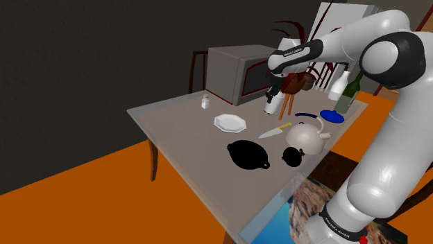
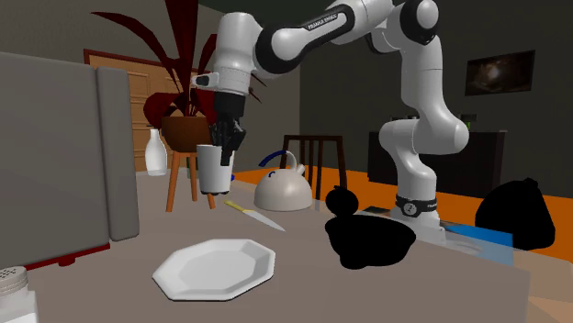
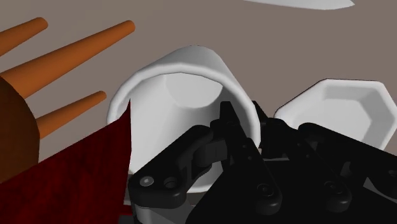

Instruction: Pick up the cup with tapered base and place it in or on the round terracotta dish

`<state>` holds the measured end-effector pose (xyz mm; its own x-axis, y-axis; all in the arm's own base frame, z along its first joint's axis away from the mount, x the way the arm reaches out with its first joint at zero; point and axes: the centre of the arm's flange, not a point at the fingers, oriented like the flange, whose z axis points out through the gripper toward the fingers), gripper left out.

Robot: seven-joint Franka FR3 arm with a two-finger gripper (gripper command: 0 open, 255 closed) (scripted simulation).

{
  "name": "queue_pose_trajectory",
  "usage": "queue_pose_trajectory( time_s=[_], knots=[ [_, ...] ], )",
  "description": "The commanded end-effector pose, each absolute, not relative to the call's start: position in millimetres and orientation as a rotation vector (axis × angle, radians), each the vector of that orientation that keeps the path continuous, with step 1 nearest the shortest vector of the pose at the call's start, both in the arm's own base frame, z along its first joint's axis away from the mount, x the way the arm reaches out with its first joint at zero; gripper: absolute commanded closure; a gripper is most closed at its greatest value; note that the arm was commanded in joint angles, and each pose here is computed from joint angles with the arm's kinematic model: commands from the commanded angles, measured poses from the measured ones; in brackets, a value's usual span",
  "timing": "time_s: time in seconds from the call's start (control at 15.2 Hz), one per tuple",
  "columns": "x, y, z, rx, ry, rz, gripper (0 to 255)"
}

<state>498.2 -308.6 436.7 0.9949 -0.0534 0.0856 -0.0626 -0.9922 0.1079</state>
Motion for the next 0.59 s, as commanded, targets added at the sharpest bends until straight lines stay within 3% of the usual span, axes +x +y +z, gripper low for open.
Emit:
queue_pose_trajectory(
  time_s=[0.0,0.53],
  knots=[
    [498.5,-307.4,447.8,3.027,-0.089,0.126,255],
    [491.6,-282.0,481.7,3.027,-0.089,0.126,255]
  ],
)
